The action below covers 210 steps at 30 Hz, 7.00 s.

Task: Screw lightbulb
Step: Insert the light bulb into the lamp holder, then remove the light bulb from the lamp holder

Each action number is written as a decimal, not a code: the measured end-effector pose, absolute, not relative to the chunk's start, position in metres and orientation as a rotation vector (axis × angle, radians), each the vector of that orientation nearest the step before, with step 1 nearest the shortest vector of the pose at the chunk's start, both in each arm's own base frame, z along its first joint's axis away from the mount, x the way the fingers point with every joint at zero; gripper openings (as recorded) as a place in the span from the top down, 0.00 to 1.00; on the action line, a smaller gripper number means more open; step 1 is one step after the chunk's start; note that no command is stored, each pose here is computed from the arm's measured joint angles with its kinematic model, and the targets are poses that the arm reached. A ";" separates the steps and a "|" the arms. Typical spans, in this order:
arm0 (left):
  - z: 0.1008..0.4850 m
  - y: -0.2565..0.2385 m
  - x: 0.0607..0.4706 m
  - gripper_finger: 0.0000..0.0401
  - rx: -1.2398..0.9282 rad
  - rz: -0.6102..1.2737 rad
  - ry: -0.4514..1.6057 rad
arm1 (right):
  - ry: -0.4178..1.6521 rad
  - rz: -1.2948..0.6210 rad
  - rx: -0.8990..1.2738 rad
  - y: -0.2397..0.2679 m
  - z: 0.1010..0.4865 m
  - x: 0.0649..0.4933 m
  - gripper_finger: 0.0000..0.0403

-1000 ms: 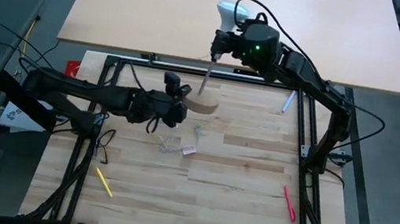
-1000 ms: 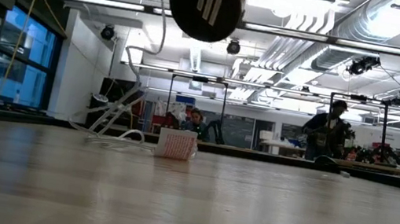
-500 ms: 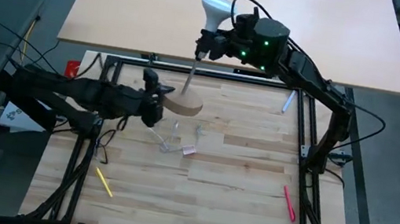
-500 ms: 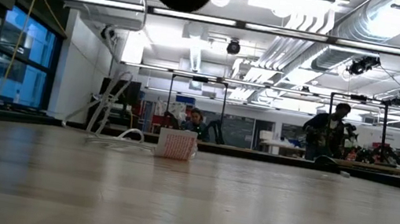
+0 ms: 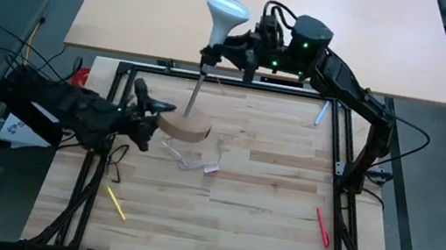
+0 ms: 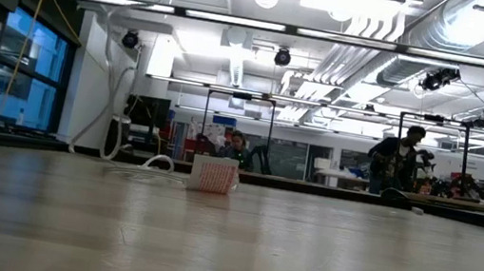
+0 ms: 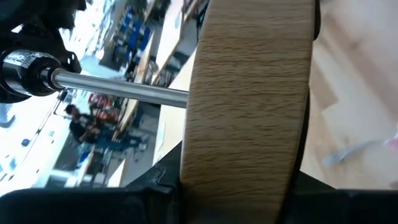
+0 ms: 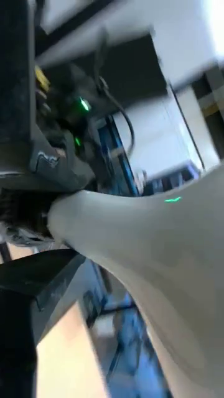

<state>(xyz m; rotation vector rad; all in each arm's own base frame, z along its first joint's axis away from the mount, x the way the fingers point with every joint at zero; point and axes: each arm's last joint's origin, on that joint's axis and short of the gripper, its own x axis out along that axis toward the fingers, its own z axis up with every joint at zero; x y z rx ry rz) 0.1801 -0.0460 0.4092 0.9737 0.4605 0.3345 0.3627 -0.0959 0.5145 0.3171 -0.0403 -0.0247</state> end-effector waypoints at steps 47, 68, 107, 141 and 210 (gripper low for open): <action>0.305 -0.009 0.270 0.73 1.051 0.656 1.137 | -0.059 -0.906 0.814 -0.098 0.479 0.354 0.36; 0.311 -0.013 0.283 0.73 1.153 0.486 1.080 | 0.014 -0.942 0.952 -0.122 0.452 0.368 0.36; 0.311 -0.015 0.284 0.73 1.108 0.471 1.050 | 0.083 -0.971 0.895 -0.130 0.443 0.370 0.65; 0.390 -0.060 0.170 0.73 1.012 0.373 0.608 | -0.047 -0.226 0.487 -0.108 0.491 0.390 0.66; 0.275 -0.057 0.203 0.73 1.239 -0.613 1.391 | 1.016 0.093 -0.189 -0.035 0.411 0.354 0.44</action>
